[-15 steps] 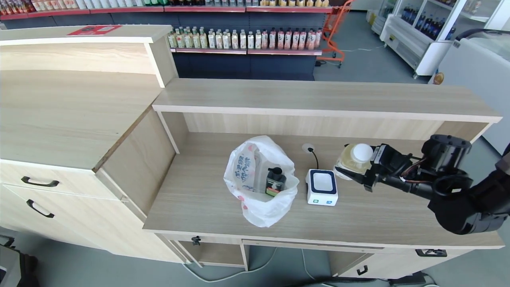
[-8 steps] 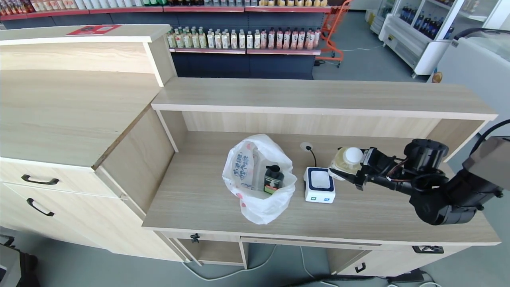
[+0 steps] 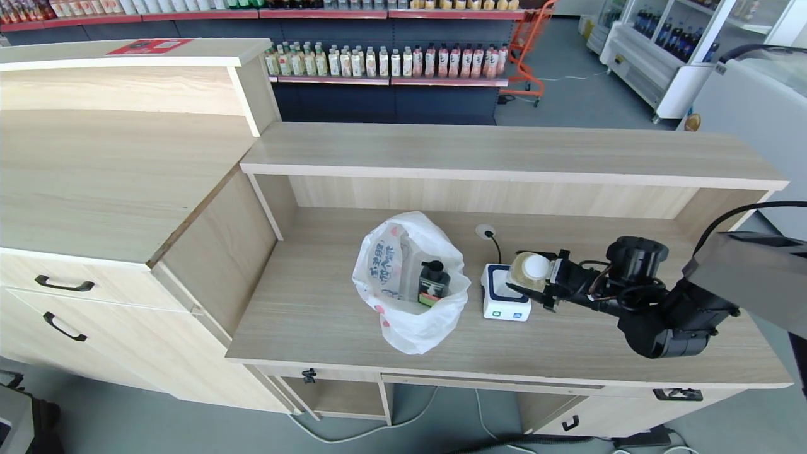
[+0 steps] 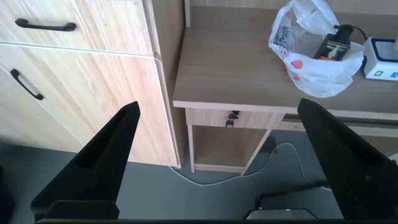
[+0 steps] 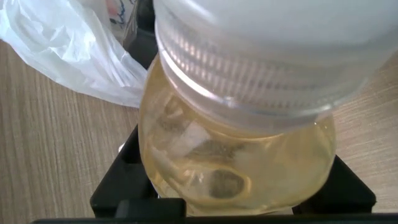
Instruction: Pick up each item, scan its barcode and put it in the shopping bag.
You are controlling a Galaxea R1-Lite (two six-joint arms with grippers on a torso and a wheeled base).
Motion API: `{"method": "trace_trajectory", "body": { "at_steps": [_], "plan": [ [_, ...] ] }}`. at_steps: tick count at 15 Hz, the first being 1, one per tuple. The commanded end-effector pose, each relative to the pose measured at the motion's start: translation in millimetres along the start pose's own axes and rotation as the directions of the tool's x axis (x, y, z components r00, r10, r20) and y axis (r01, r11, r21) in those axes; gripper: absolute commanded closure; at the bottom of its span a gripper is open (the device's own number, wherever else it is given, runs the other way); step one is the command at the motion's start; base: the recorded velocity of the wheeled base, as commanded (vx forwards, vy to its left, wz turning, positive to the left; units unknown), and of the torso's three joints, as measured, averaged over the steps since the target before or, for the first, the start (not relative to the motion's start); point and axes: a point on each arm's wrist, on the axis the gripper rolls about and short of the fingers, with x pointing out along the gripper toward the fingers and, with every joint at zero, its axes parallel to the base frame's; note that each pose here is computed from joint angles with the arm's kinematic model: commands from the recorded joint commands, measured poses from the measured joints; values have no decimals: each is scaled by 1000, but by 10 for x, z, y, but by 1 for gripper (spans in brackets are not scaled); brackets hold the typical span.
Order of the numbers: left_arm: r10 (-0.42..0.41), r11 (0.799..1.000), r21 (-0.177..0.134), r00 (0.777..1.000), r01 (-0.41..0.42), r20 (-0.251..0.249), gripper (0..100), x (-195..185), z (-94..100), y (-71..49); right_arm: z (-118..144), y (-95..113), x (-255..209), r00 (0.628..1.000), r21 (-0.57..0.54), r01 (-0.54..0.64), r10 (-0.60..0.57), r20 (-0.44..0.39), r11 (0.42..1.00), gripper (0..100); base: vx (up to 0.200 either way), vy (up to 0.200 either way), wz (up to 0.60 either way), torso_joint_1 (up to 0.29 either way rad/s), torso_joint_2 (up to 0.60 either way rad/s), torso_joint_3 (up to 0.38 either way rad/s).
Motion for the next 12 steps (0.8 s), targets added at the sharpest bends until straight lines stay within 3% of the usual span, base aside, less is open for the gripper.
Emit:
{"method": "trace_trajectory", "body": {
  "at_steps": [1,7,12],
  "plan": [
    [1,1000,-1,1000,-1,1,0,0,0,0,-122,85,55,1000,-5,-13,13,-7,1000,100,0,0,0,0,0,0],
    [1,1000,-1,1000,-1,1,0,0,0,0,-186,-26,216,1000,-62,20,-19,20,998,100,0,0,0,0,0,0],
    [-1,1000,-1,1000,1,1,0,0,0,0,-253,62,250,1000,-60,8,-7,15,998,100,0,0,0,0,0,0]
  ]
}}
